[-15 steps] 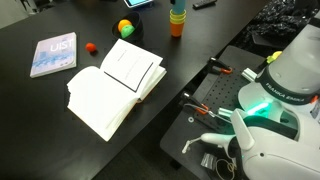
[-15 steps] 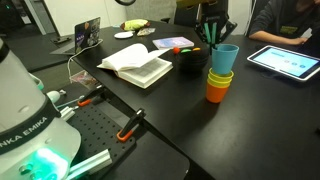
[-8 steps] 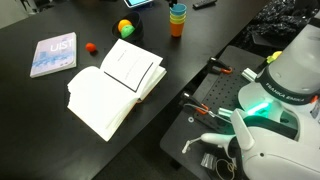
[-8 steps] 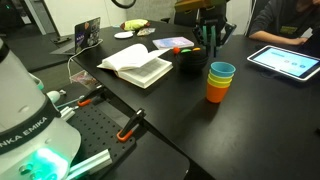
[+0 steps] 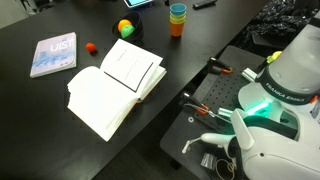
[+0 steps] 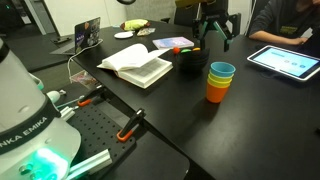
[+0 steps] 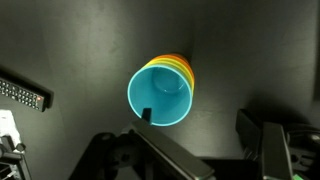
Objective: Stack up the cups on the table
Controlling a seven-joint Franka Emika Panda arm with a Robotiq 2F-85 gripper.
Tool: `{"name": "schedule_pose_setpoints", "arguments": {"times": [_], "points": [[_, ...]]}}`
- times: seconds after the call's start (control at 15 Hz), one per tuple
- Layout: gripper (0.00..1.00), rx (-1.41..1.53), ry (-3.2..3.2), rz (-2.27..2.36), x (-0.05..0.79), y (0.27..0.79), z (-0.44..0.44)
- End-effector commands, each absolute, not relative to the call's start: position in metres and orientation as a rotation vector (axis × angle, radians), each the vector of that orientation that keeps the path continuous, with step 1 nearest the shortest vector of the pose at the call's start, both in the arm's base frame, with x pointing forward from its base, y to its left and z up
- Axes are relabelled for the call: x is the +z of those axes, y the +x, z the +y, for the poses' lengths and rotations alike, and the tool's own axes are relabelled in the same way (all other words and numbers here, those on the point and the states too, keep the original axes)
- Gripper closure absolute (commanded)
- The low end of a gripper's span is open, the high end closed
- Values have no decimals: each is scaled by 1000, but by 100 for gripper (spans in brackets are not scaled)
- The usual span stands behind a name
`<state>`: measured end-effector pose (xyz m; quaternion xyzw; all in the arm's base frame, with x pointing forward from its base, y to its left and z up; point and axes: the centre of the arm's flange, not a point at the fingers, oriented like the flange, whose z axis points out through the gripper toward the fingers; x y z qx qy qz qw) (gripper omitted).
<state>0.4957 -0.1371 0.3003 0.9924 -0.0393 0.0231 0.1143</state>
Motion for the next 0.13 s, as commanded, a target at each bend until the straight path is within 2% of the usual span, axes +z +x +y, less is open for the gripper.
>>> {"name": "schedule_pose_setpoints", "arguments": {"times": [0.0,0.07], "points": [[0,65,2891,-154,328,492,-130],[0,54,2892,-166,331,490,-129]]}}
